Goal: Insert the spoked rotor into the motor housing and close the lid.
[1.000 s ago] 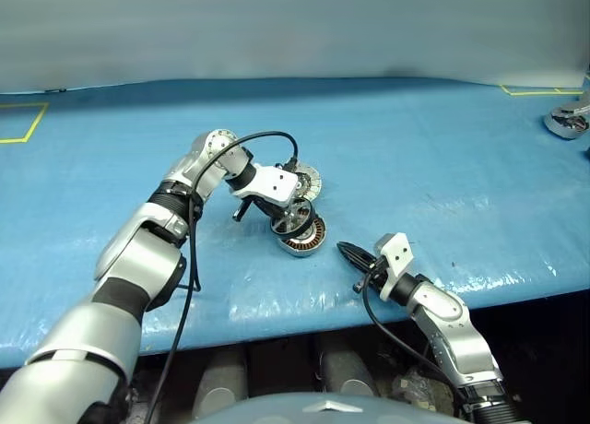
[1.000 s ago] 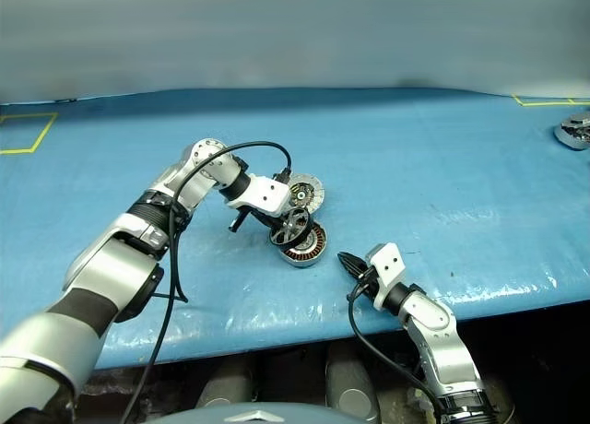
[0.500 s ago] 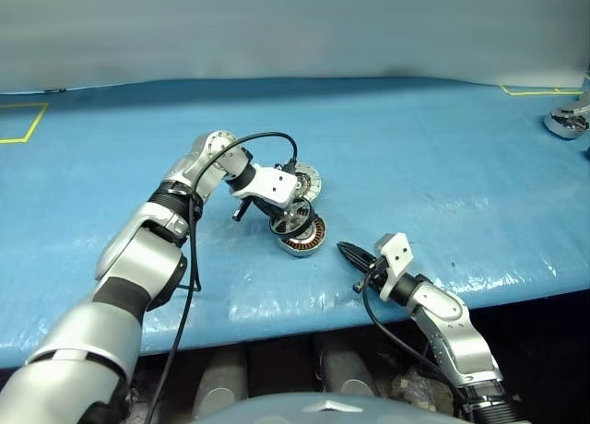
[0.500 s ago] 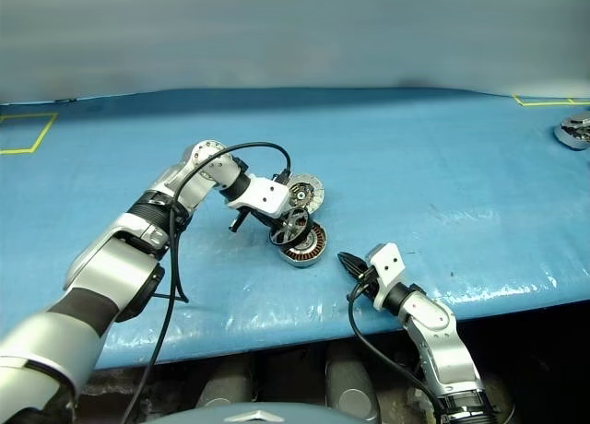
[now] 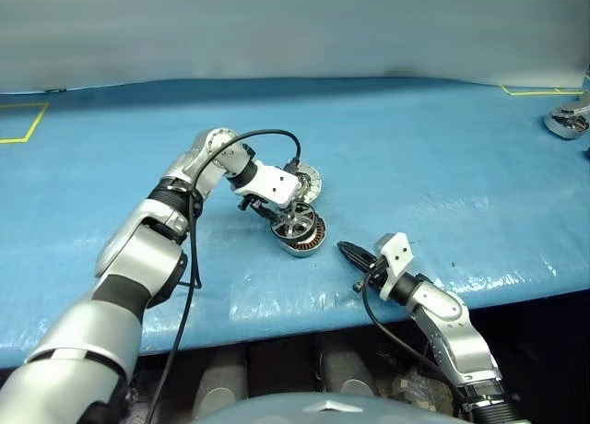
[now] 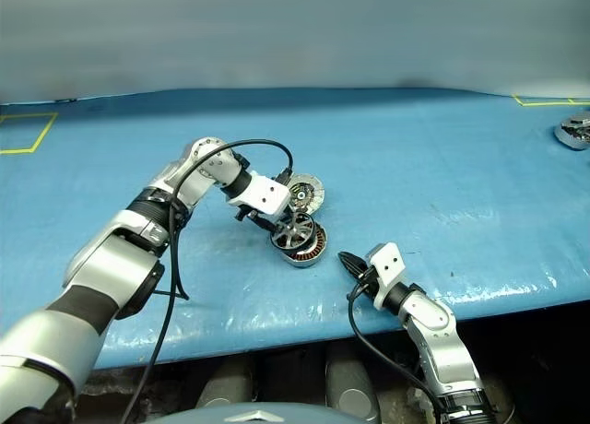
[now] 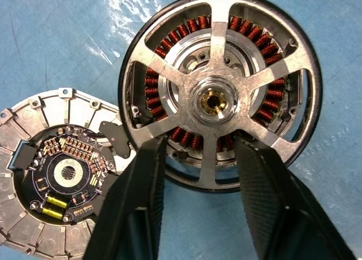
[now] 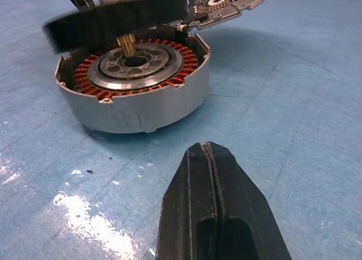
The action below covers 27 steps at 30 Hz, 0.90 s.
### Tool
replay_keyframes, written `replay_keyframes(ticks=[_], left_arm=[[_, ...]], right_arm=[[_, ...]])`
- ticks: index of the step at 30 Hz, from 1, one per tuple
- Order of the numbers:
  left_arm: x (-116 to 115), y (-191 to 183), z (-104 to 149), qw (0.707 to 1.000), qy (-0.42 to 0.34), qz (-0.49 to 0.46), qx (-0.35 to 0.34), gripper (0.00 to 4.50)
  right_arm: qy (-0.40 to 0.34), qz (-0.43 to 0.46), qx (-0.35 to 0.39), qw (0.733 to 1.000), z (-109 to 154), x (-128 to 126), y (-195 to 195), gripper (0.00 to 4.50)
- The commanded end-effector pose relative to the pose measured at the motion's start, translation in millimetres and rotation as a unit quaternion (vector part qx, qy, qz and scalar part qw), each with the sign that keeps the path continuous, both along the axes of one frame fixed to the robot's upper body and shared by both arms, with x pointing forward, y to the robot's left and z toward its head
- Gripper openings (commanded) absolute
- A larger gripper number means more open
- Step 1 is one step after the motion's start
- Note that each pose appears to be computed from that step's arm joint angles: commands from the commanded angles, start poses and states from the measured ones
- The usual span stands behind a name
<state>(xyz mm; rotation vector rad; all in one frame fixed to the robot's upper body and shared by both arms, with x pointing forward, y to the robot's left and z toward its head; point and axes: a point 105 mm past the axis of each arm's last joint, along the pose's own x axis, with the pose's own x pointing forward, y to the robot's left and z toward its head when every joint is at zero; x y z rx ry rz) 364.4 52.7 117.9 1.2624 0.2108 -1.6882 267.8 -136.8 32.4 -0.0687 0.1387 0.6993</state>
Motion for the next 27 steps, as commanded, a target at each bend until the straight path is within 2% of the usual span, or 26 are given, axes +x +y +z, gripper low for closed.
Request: replay_keyframes(ticks=[1, 13, 17, 19, 26, 27], left_arm=[[5.4, -4.9, 12.8, 1.000, -0.022, 0.000, -0.018, 3.17], [8.8, -3.7, 28.2, 0.996, -0.026, 0.022, -0.085, 3.17], [11.5, -2.9, 39.0, 0.991, -0.024, 0.042, -0.129, 3.17], [12.2, 1.8, 44.1, 0.986, -0.016, 0.058, -0.153, 3.17], [6.3, 27.0, 38.6, 0.975, -0.002, 0.106, -0.196, 3.17], [6.5, 29.5, 42.2, 0.968, -0.006, 0.119, -0.220, 3.17]], right_arm=[[-0.025, -0.007, 0.001, 1.000, 10.4, 4.9, -3.2, 0.00], [-0.025, 0.002, -0.003, 1.000, 11.1, 6.2, -3.1, 0.00], [-0.033, -0.002, -0.002, 0.999, 14.2, 8.2, -4.2, 0.00], [-0.041, -0.012, -0.002, 0.999, 18.6, 10.4, -7.9, 0.00], [-0.055, -0.020, -0.007, 0.998, 25.5, 11.7, -12.0, 0.00], [-0.063, -0.023, -0.005, 0.998, 29.5, 12.7, -13.0, 0.00]])
